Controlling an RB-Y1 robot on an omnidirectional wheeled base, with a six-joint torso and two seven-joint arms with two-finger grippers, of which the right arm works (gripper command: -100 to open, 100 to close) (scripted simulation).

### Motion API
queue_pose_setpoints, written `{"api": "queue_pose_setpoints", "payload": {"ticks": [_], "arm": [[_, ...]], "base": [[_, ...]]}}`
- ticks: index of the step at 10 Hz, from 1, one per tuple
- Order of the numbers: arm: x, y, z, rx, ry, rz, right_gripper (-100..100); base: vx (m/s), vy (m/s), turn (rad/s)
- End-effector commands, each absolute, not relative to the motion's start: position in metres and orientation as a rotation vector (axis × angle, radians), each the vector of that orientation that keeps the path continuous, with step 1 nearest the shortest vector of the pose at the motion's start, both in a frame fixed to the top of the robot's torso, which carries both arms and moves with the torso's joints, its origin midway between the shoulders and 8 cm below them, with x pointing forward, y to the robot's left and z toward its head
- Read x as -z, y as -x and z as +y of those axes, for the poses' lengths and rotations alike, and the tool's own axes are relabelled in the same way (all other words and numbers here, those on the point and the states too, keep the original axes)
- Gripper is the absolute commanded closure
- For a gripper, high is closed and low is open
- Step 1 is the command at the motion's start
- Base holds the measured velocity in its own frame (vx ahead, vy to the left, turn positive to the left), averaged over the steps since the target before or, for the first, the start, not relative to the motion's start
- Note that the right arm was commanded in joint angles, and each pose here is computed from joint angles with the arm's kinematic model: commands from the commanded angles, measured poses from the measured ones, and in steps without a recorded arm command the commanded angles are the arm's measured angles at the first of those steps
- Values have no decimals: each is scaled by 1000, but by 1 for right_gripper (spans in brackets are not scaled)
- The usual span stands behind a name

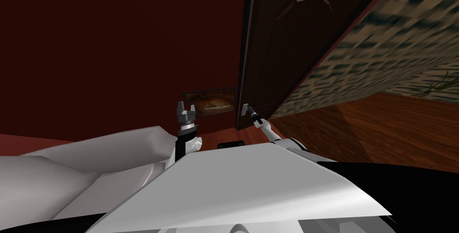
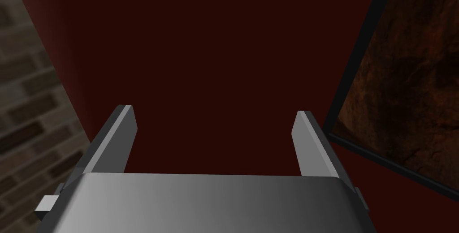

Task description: Pull the door open

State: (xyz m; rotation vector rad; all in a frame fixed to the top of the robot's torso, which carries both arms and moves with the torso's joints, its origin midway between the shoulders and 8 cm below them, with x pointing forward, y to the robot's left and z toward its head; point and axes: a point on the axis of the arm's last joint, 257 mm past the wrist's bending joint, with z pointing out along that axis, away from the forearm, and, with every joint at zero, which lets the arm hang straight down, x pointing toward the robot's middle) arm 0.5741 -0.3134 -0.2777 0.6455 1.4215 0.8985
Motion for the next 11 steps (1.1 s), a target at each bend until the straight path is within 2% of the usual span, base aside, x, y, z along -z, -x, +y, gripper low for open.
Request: {"api": "queue_pose_setpoints", "payload": {"ticks": [1, 11], "arm": [[279, -574, -307, -947, -685, 1410, 100], [276, -578, -304, -1209, -992, 1269, 100]], "base": [[-56, -50, 49], [-49, -46, 59]]}}
